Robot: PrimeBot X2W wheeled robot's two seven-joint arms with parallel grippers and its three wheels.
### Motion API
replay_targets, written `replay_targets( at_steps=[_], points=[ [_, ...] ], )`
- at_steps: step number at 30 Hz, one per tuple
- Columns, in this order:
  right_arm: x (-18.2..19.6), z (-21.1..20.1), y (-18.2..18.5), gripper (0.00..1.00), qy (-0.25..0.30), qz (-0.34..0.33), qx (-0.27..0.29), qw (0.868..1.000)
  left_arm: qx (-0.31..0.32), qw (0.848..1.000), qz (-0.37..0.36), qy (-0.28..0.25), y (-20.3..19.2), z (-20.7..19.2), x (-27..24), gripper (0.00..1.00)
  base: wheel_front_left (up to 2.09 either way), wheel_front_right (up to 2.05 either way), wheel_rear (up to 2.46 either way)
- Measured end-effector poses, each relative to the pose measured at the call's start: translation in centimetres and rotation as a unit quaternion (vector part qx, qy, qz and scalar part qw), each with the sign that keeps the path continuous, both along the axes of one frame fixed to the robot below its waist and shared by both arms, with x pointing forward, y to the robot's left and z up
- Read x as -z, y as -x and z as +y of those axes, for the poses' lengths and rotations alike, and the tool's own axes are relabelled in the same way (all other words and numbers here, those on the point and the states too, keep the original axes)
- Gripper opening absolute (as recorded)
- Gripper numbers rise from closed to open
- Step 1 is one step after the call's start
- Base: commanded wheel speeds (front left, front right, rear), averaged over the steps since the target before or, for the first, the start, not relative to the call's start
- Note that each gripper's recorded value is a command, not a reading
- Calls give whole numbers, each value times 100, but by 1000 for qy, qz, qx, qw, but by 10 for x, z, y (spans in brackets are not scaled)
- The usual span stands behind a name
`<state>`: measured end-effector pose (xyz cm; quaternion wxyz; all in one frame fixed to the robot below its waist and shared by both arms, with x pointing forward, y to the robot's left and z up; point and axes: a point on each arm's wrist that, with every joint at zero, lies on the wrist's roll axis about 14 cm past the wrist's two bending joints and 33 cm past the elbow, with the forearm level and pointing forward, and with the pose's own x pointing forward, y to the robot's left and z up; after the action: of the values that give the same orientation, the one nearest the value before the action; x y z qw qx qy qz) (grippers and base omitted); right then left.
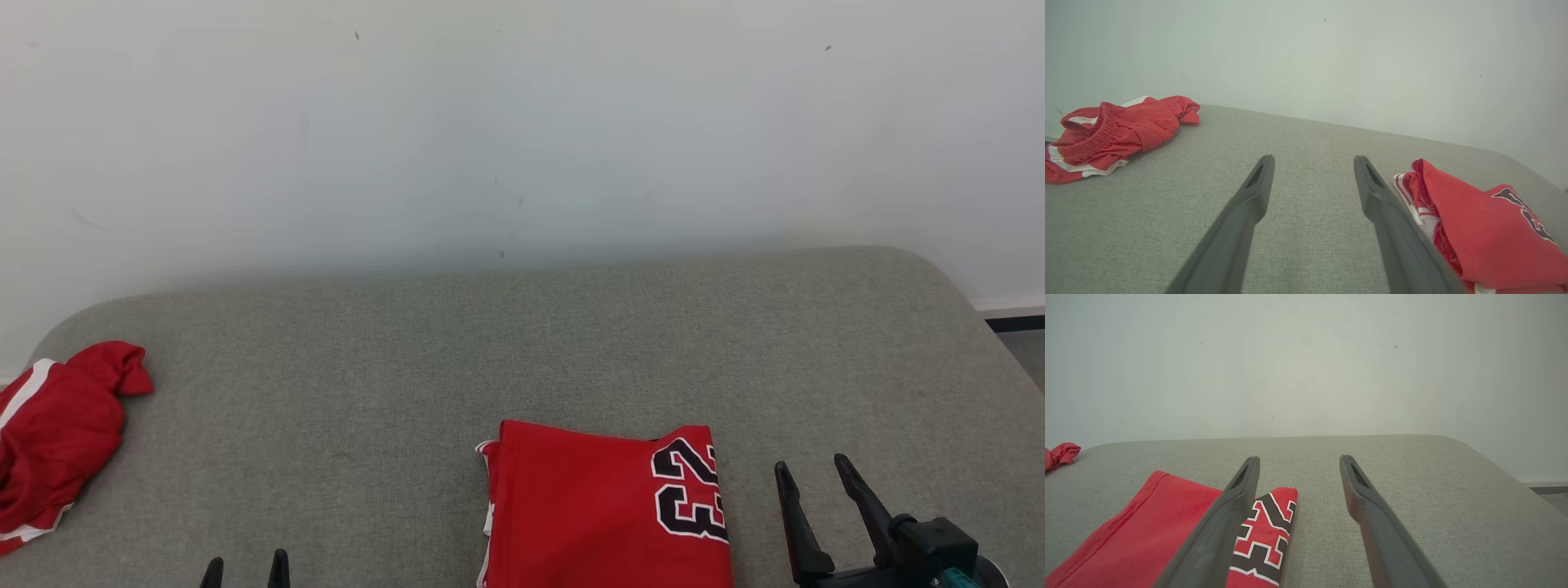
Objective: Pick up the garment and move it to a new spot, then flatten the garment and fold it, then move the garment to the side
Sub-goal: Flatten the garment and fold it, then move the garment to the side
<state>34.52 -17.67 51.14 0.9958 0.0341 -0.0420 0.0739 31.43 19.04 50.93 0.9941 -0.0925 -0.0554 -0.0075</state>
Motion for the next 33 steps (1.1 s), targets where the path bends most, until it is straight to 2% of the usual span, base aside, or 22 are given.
replay_targets(
  at_steps=[33],
  points=[
    [-5,10,-9,100,-17,-7,-5,1000,-7,1000,17,2,-8,8,10,100,0,0,0]
  ],
)
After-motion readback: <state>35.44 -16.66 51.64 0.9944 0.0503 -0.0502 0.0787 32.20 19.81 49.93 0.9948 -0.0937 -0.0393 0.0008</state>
